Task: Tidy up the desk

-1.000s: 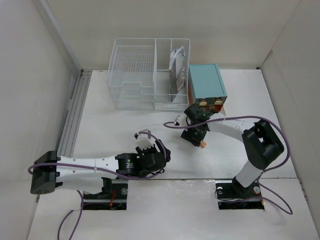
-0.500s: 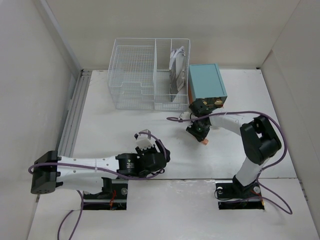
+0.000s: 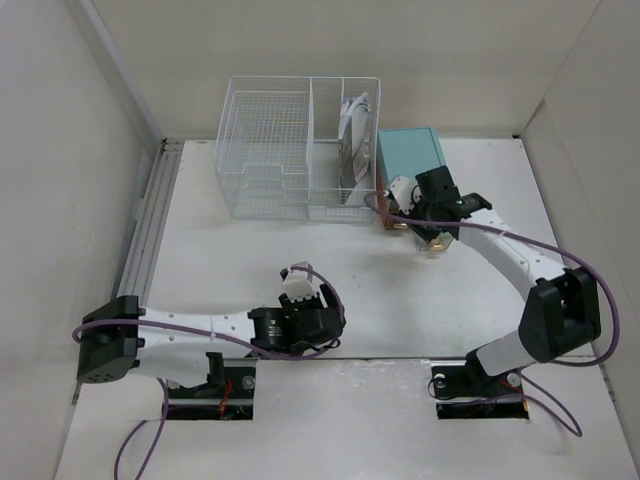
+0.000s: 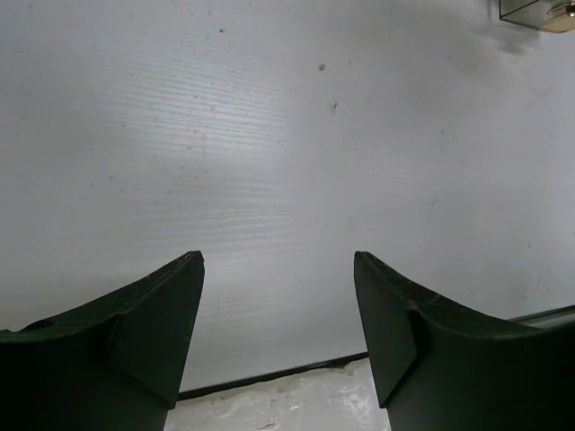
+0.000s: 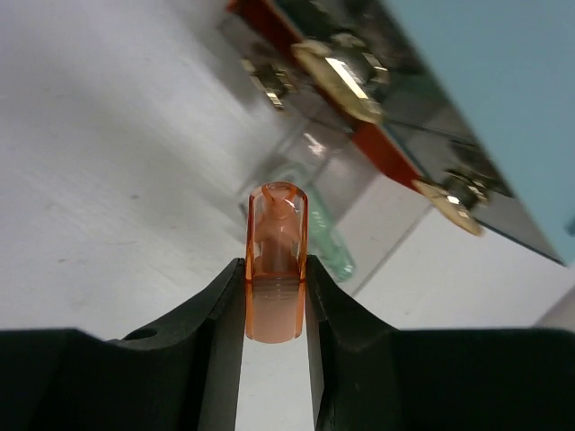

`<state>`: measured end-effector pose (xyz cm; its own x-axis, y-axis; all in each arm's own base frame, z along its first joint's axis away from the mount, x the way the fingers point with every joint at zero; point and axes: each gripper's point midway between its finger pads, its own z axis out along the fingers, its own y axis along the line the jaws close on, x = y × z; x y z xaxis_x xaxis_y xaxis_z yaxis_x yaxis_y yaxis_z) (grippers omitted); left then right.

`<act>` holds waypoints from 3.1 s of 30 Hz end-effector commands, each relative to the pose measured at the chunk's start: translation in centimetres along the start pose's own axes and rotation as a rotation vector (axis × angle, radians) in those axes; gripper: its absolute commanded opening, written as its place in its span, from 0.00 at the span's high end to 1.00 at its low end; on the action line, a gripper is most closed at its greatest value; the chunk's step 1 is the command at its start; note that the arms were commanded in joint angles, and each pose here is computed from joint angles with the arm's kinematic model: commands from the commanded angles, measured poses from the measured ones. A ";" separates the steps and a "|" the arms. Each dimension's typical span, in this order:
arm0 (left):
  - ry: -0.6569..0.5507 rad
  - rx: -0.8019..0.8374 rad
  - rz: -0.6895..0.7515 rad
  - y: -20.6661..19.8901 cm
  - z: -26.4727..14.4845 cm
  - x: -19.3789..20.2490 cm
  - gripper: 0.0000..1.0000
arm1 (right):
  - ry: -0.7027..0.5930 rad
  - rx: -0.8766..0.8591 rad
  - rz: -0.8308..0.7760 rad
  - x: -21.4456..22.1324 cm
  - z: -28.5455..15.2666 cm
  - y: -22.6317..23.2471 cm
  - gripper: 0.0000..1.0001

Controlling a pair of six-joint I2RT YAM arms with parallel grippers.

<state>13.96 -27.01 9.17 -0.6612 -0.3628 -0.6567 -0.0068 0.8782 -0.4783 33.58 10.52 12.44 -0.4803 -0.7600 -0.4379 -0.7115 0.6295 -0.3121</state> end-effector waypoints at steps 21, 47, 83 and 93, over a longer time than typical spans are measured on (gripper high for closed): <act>0.007 0.093 0.039 -5.9 2.2 0.8 0.38 | -0.035 0.171 0.055 -0.6 1.0 -9.3 0.46; -0.070 0.349 0.009 -22.3 21.5 -10.4 0.98 | -0.185 -0.808 0.689 7.1 0.8 0.6 1.00; -0.215 0.123 -0.089 -16.9 29.9 -9.9 1.00 | -0.481 -0.723 1.122 4.6 7.2 -6.3 1.00; -0.205 0.104 -0.063 -14.6 28.6 -8.2 1.00 | -0.468 -0.708 1.155 3.2 9.1 -7.8 1.00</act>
<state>40.58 -47.35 2.95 -0.5529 -0.4481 -0.7025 0.0625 0.8184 -0.5713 39.46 4.73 4.36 -0.8823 0.3248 -0.3406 -0.1393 0.5111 0.8482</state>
